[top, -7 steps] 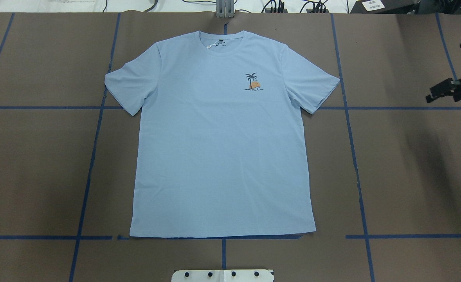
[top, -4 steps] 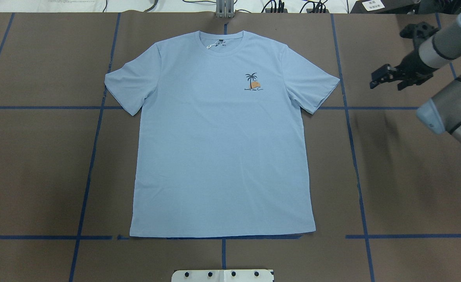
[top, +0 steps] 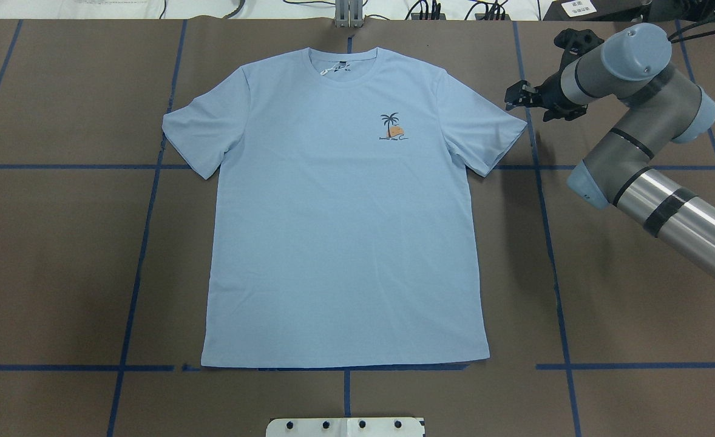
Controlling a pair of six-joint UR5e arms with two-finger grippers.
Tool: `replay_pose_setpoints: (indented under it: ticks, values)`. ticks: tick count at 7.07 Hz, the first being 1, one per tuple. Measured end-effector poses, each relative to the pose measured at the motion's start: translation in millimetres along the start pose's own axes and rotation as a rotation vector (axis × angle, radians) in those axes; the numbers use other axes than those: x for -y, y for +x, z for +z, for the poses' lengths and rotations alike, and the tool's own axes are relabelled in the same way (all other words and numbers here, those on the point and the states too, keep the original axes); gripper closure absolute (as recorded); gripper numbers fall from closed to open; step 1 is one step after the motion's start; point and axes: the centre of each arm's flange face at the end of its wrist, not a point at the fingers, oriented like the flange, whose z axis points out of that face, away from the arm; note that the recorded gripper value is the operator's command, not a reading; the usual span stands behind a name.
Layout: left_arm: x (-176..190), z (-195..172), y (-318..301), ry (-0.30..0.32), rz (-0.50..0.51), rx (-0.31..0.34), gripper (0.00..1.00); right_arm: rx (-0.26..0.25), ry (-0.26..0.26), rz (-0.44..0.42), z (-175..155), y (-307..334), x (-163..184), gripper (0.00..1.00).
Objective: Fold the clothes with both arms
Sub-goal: 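Move the right gripper over the shirt toward the sleeve near the collar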
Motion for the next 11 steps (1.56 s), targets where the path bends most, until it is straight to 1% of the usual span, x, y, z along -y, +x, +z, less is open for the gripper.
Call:
replay_pose_setpoints:
  ticks: [1, 2, 3, 4, 7, 8, 9, 10, 11]
  values:
    - [0.0, 0.3, 0.0, -0.001, 0.0, 0.0, 0.0, -0.002, 0.003, 0.005, 5.7, -0.6, -4.4, 0.47]
    - [-0.3, 0.7, -0.4, -0.001, -0.001, 0.0, 0.0, -0.004, 0.002, 0.015, 8.8, -0.6, -7.3, 0.68]
    - [-0.5, 1.0, -0.7, -0.002, -0.001, 0.0, 0.0, -0.006, 0.001, 0.031, 10.4, -0.3, -8.8, 0.98]
    - [-0.7, 1.3, -1.0, -0.003, -0.002, -0.001, 0.0, -0.008, -0.001, 0.041, 11.3, 0.5, -9.7, 1.0]
    - [-2.3, 4.7, -4.7, -0.009, -0.009, -0.002, 0.0, -0.006, -0.001, 0.048, 10.4, -4.9, -8.9, 1.0]
    - [-2.5, 5.0, -4.9, -0.009, -0.009, -0.002, 0.0, 0.011, 0.003, 0.051, 5.9, -19.3, -6.1, 1.0]
    - [-2.3, 4.7, -4.5, -0.009, -0.008, -0.002, 0.0, 0.04, 0.004, 0.069, 0.3, -45.1, -5.7, 1.0]
    - [-2.1, 3.8, -3.5, -0.007, -0.006, -0.003, 0.0, 0.074, -0.004, 0.11, -2.0, -82.7, -14.3, 1.0]
    - [-1.5, 2.3, -1.5, -0.004, -0.003, -0.006, 0.0, 0.096, -0.004, 0.161, -1.6, -132.3, -30.3, 1.0]
